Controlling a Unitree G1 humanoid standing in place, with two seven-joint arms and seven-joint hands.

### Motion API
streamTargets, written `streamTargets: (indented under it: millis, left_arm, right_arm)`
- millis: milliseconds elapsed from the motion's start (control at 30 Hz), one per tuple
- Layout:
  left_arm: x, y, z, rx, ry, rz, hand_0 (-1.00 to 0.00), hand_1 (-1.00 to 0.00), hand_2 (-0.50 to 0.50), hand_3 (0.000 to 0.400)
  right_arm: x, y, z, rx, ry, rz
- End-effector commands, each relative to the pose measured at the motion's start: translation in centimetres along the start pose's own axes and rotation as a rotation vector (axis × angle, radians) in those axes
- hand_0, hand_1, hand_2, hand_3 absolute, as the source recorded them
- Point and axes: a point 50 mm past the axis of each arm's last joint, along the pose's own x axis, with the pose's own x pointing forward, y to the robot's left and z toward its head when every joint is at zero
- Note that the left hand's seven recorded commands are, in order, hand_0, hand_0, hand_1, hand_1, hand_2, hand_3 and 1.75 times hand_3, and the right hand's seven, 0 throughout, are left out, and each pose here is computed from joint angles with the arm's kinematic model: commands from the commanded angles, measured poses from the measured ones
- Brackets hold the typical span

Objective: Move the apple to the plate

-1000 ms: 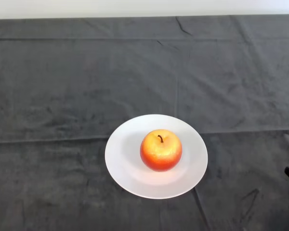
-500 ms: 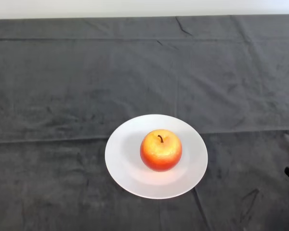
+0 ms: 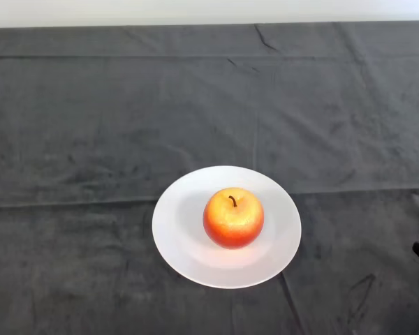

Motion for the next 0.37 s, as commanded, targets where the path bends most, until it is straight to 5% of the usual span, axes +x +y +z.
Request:
streamTargets:
  millis: [33, 367]
  left_arm:
    - [1.0, -0.35, 0.81, 0.012, -0.034, -0.023, 0.0, 0.0, 0.0, 0.0]
    - [1.01, -0.34, 0.79, 0.012, -0.033, -0.026, 0.0, 0.0, 0.0, 0.0]
  right_arm:
    - [-0.38, -0.46, -1.7, -0.002, 0.09, -0.027]
    - [-0.39, -0.44, -1.7, -0.003, 0.09, -0.027]
